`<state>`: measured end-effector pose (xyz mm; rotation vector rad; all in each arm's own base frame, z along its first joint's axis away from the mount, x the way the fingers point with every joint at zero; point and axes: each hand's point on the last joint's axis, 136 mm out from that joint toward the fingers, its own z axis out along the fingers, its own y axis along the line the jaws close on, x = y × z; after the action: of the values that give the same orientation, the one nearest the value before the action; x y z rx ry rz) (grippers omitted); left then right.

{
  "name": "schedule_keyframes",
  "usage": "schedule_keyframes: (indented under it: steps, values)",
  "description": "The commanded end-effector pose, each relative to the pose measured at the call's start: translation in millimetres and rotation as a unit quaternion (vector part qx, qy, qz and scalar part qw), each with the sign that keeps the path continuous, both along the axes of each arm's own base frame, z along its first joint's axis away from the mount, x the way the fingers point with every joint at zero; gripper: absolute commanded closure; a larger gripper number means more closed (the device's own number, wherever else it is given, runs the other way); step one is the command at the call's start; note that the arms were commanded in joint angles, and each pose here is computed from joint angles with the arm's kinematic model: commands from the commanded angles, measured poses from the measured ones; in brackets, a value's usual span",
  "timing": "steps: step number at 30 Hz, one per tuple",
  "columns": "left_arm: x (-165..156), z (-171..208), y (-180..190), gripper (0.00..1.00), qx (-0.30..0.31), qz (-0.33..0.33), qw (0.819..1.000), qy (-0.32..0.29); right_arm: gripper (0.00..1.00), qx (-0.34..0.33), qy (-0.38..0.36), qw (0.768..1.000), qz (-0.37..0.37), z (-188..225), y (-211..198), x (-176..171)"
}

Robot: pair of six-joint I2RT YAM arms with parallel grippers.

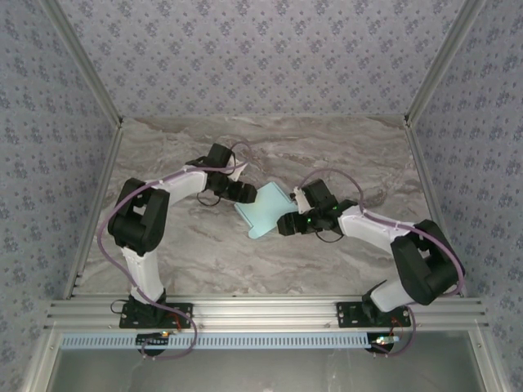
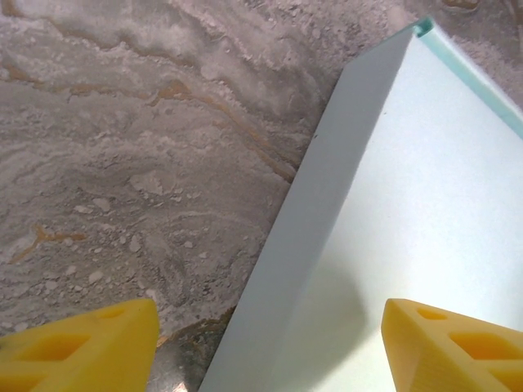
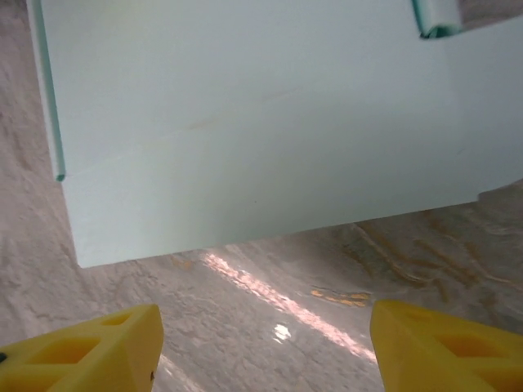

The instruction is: Fold the paper box

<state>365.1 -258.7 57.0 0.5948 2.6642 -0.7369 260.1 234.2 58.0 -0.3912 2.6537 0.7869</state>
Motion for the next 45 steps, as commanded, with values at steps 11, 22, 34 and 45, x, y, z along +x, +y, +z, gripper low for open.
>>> schedule_keyframes:
  steps: [11, 22, 34, 45]
  values:
    - [-33, 6, -19, 0.31, -0.086, -0.024, 0.995, 0.051, 0.34, 0.147, 0.029, 0.986, -0.066, 13, 13, 51]
    - [-25, 5, -7, 0.20, -0.074, 0.018, 0.997, 0.030, 0.35, 0.154, 0.045, 0.984, -0.071, 5, 5, 59]
    - [-18, 6, -1, 0.29, -0.059, 0.036, 0.997, 0.020, 0.40, 0.170, 0.062, 0.981, -0.072, -7, 8, 38]
    - [-27, 0, -8, 0.51, -0.084, 0.032, 0.995, 0.048, 0.74, 0.241, 0.055, 0.966, -0.074, 14, 27, 51]
